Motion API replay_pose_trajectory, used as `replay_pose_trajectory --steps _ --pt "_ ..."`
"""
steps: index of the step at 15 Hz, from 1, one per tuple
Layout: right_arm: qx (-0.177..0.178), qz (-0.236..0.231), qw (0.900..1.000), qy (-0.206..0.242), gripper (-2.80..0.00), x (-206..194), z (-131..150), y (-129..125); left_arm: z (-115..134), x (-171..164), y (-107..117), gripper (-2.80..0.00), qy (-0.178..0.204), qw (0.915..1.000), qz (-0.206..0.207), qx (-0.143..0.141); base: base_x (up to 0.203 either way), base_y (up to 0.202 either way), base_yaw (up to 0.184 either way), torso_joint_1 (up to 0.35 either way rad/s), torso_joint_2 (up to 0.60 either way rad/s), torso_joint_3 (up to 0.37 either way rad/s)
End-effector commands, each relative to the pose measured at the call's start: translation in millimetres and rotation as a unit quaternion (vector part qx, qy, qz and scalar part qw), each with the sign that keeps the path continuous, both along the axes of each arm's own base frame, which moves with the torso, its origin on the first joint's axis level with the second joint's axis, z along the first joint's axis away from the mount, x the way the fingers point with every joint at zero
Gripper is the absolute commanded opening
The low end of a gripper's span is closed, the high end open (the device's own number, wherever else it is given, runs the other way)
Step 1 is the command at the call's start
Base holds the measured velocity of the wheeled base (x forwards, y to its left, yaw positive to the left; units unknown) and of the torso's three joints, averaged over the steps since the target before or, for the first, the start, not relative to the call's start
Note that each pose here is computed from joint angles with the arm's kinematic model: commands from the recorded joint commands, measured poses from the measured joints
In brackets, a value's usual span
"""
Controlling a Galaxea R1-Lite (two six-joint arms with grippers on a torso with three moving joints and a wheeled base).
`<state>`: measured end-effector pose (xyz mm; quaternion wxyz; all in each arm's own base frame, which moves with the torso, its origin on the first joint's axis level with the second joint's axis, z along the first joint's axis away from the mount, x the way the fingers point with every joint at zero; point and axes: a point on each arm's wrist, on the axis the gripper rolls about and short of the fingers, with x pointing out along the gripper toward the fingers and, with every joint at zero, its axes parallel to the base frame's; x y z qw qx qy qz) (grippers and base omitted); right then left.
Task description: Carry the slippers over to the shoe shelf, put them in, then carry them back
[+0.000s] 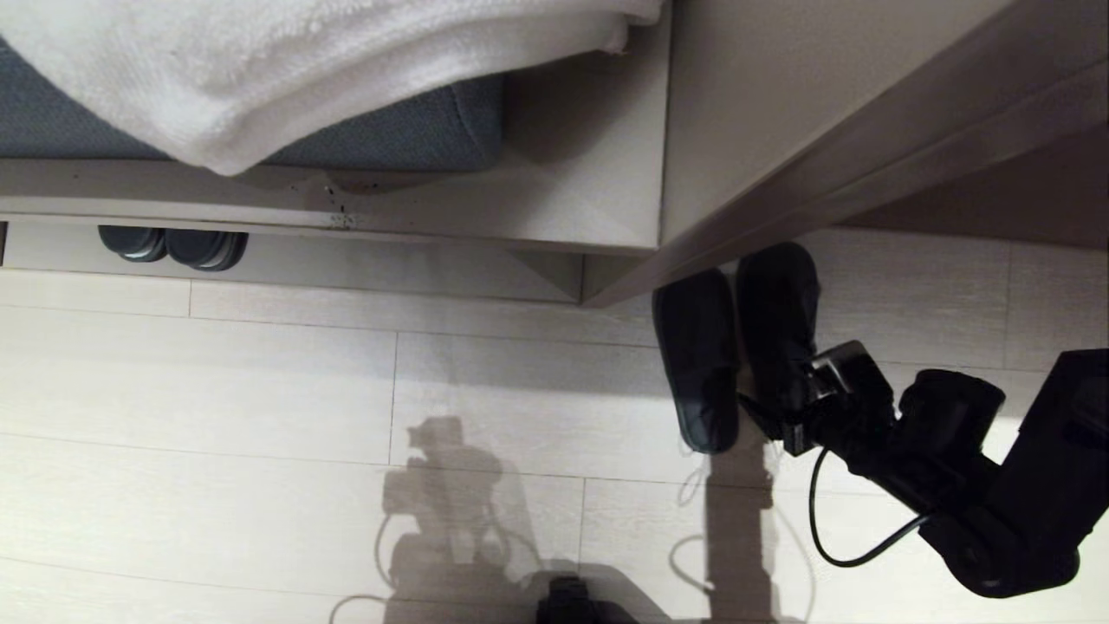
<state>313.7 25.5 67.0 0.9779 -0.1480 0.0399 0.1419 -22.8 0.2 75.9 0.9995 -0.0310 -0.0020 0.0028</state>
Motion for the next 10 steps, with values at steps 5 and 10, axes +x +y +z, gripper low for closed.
replay_pose_trajectory --steps 5,10 --pt "0.043 -0.001 0.998 -0.043 -2.8 -71 53 -4 0 0 0 -2.8 -0.001 1.0 0.0 0.0 0.0 0.0 0.0 0.0 0.0 0.0" --pt "0.059 -0.002 0.991 -0.121 -2.8 -133 90 -8 0 0 0 -2.8 0.0 1.0 0.0 0.0 0.0 0.0 0.0 0.0 0.0 0.0"
